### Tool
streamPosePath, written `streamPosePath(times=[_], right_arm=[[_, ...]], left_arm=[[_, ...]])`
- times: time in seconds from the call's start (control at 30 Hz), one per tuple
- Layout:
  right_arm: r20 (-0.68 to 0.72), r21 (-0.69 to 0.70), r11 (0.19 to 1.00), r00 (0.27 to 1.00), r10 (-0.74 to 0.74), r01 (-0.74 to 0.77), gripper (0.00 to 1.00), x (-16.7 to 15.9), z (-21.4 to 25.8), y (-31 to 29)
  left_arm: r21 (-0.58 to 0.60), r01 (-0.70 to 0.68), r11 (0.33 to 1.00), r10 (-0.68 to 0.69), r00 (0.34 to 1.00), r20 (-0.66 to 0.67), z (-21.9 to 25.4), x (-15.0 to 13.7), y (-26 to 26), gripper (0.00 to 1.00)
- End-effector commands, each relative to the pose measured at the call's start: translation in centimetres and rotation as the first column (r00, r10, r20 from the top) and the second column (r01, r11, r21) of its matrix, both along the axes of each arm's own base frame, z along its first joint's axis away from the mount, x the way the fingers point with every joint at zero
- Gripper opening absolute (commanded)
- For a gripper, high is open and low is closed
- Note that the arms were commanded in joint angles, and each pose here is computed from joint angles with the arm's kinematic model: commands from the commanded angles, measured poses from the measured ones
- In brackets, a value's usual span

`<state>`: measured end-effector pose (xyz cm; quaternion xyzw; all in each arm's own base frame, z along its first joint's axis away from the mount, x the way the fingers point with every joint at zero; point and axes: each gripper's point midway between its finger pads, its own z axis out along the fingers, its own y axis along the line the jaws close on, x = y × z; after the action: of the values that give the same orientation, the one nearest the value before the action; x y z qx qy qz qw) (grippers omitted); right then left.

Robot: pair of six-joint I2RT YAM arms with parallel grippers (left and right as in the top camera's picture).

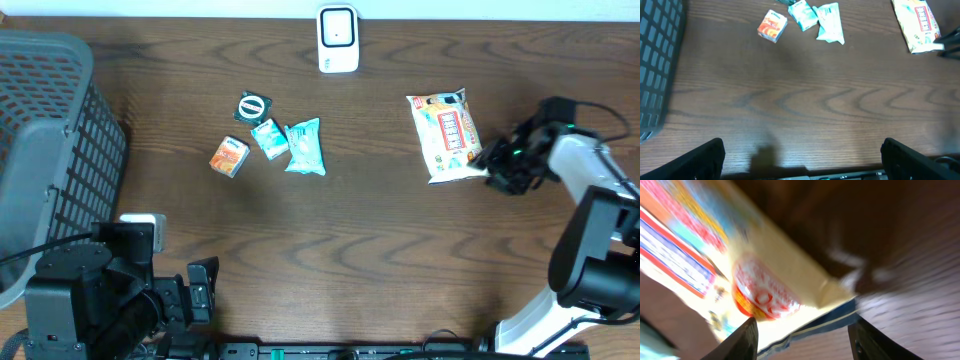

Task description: Scan the item barcode

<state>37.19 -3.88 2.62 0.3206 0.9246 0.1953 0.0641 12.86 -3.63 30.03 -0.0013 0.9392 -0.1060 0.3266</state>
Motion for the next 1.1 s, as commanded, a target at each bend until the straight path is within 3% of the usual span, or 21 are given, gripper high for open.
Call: streamPosePath(times=[0.0, 0.07, 0.13, 0.27, 0.57, 0.87, 0.9, 0.97, 1.03, 1.07], right_arm=[[0.084, 0.101, 0.994, 0.996, -0.042, 0.033, 0.53, 2.0, 2.6, -0.8], [0.116, 0.176, 0.984, 0.993, -0.027, 0.007, 0.61, 2.2, 3.4, 0.0], [0.134, 0.236, 0.971, 0.991, 0.006, -0.038, 0.77, 1.9, 3.9, 1.2], [0.074, 0.274, 0.961, 0.997, 0.026, -0.045, 0.98, 0.1, 2.8, 2.6], [-0.053, 0.334, 0.927, 0.985, -0.164, 0.172, 0.99, -1.5, -1.5, 4.3], [-0.002, 0.367, 0.891, 0.958, -0.287, 0.268, 0.99, -0.7, -4.0, 5.7], [-0.001, 0.356, 0.893, 0.956, -0.292, 0.273, 0.99, -0.7, -4.3, 5.8], [0.003, 0.32, 0.906, 0.956, -0.292, 0.276, 0.89, -1.0, -4.9, 5.8], [0.002, 0.261, 0.921, 0.954, -0.299, 0.288, 0.65, -1.2, -5.6, 5.4], [0.004, 0.231, 0.927, 0.953, -0.304, 0.295, 0.48, -1.2, -5.9, 5.1]], left_arm=[[0.003, -0.012, 1.0, 0.012, 1.0, 0.0, 0.0, 0.1, 0.2, 0.97], [0.003, -0.012, 1.0, 0.012, 1.0, 0.0, 0.0, 0.1, 0.2, 0.98], [0.003, -0.012, 1.0, 0.012, 1.0, 0.0, 0.0, 0.1, 0.2, 0.98], [0.003, -0.012, 1.0, 0.012, 1.0, 0.0, 0.0, 0.1, 0.2, 0.98], [0.003, -0.012, 1.0, 0.012, 1.0, 0.0, 0.0, 0.1, 0.2, 0.98], [0.003, -0.012, 1.0, 0.012, 1.0, 0.0, 0.0, 0.1, 0.2, 0.98], [0.003, -0.012, 1.0, 0.012, 1.0, 0.0, 0.0, 0.1, 0.2, 0.97], [0.003, -0.012, 1.0, 0.012, 1.0, 0.0, 0.0, 0.1, 0.2, 0.98], [0.003, -0.012, 1.0, 0.012, 1.0, 0.0, 0.0, 0.1, 0.2, 0.98], [0.003, -0.012, 1.0, 0.012, 1.0, 0.0, 0.0, 0.1, 0.2, 0.98]])
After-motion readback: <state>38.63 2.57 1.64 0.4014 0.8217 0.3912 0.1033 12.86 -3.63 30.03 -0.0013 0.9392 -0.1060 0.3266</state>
